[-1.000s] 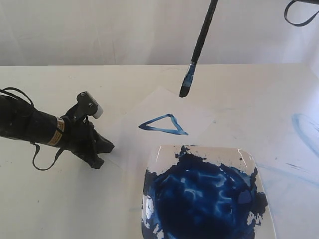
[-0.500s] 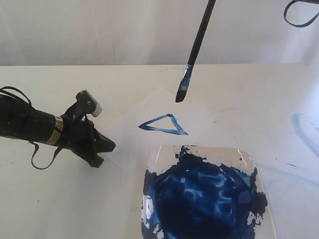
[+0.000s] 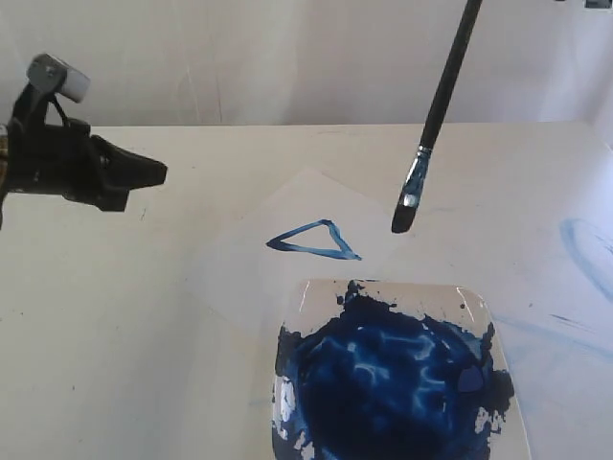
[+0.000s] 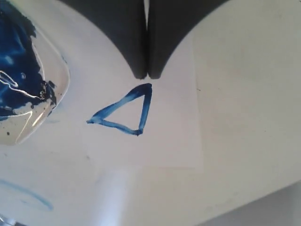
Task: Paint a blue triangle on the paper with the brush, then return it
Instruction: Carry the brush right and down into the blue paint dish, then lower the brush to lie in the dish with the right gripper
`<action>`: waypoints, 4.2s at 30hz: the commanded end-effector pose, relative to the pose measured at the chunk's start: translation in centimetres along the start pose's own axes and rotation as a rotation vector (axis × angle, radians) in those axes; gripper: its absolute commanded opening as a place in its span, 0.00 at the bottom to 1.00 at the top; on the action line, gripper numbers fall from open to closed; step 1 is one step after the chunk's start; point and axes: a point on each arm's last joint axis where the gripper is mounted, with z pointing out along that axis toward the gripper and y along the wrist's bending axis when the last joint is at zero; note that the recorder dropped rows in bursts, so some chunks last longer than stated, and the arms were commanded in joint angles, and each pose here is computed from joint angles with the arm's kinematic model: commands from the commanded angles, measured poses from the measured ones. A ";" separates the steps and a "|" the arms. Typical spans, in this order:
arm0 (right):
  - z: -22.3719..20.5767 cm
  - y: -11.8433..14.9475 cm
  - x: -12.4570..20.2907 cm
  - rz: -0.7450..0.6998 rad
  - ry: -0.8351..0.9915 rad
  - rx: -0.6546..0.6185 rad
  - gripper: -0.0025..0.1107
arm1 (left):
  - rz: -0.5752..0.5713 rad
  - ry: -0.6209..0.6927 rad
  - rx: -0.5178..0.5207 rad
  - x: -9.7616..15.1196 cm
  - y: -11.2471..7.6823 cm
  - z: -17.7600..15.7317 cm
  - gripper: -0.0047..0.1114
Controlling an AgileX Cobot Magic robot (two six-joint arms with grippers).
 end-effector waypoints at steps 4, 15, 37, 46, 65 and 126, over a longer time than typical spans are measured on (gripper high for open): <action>-2.8 2.9 2.8 0.080 -0.025 0.038 0.02 | 0.044 -0.067 -0.042 -1.3 -4.3 -4.7 0.04; -6.9 3.0 10.4 0.396 -0.224 0.322 0.02 | 0.086 -0.150 -0.538 0.2 -8.0 -12.3 0.04; -8.2 6.3 12.8 0.284 -0.119 0.225 0.02 | 0.070 -0.234 -0.710 2.4 -10.2 -15.3 0.04; -7.8 4.9 12.7 0.541 -0.157 0.281 0.02 | 0.050 -0.235 -0.653 2.8 -10.6 -14.8 0.04; -3.8 -2.8 14.9 0.621 0.066 0.407 0.02 | 0.118 -0.156 -0.487 3.3 -11.6 -11.5 0.04; 2.2 -13.1 21.1 0.935 0.180 0.582 0.02 | 0.119 -0.236 -0.236 2.9 -12.1 -8.0 0.04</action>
